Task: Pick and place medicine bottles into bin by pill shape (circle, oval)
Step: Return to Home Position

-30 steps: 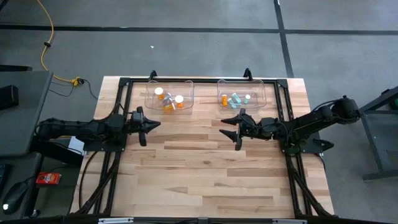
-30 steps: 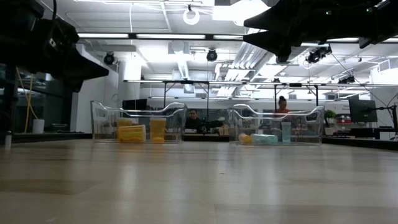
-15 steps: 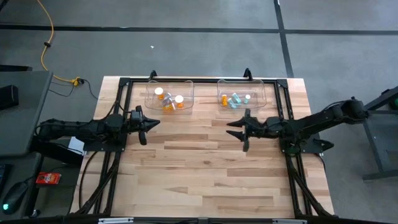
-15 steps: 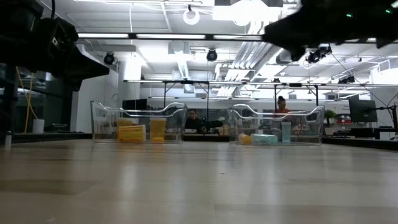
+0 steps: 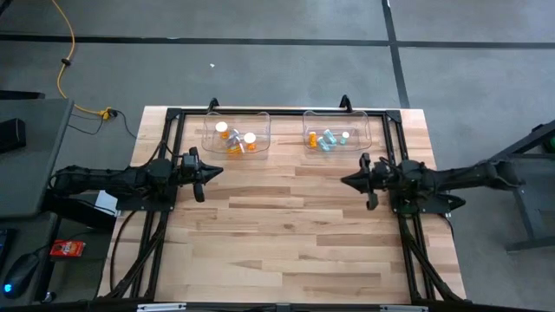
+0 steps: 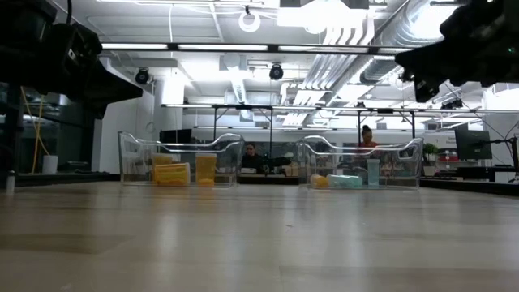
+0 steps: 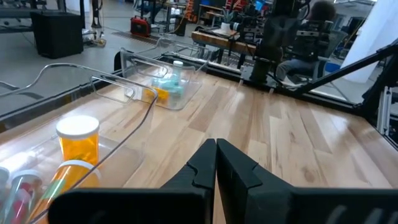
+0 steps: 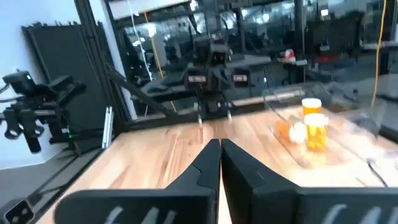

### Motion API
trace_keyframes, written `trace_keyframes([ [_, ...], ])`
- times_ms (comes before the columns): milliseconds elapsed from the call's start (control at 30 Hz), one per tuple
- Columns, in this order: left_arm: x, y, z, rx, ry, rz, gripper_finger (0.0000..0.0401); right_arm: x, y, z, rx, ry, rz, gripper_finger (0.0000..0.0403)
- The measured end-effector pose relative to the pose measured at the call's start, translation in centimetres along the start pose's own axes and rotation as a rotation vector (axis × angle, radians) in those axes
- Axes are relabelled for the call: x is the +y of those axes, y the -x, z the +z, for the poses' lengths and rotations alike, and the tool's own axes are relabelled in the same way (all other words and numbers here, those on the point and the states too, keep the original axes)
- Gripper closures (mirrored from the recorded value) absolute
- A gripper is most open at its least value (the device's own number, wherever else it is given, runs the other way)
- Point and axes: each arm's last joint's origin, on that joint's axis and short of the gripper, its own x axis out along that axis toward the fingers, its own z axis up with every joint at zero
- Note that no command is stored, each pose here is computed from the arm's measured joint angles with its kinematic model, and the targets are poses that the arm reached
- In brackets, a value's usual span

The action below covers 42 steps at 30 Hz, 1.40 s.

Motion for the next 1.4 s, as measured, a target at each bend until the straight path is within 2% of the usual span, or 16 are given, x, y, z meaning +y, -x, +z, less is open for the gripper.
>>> trace_keyframes([
  [200, 0.0, 0.0, 0.0, 0.0, 0.001, 0.0, 0.0398, -0.1, 1.3, -0.8, 0.096, -0.004, -0.005, 0.0401],
  [600, 0.0, 0.0, 0.0, -0.001, 0.001, -0.001, 0.0398, 0.1, 2.7, -0.6, 0.067, 0.092, 0.007, 0.0402],
  [867, 0.0, 0.0, 0.1, -0.007, 0.002, -0.003, 0.0398, 0.1, 2.6, -0.8, 0.087, -0.043, -0.001, 0.0402],
  [1133, -0.5, 1.2, 1.2, -0.146, 0.033, -0.083, 0.0398, 0.1, 2.6, -0.8, 0.087, -0.195, -0.011, 0.0402],
  [1233, -0.5, 1.4, 1.6, -0.187, 0.044, -0.093, 0.0398, 0.1, 2.6, -0.8, 0.085, -0.222, -0.011, 0.0402],
  [1400, -0.6, 1.4, 1.3, -0.162, 0.036, -0.112, 0.0398, 0.2, 2.7, -0.6, 0.061, -0.218, 0.005, 0.0402],
])
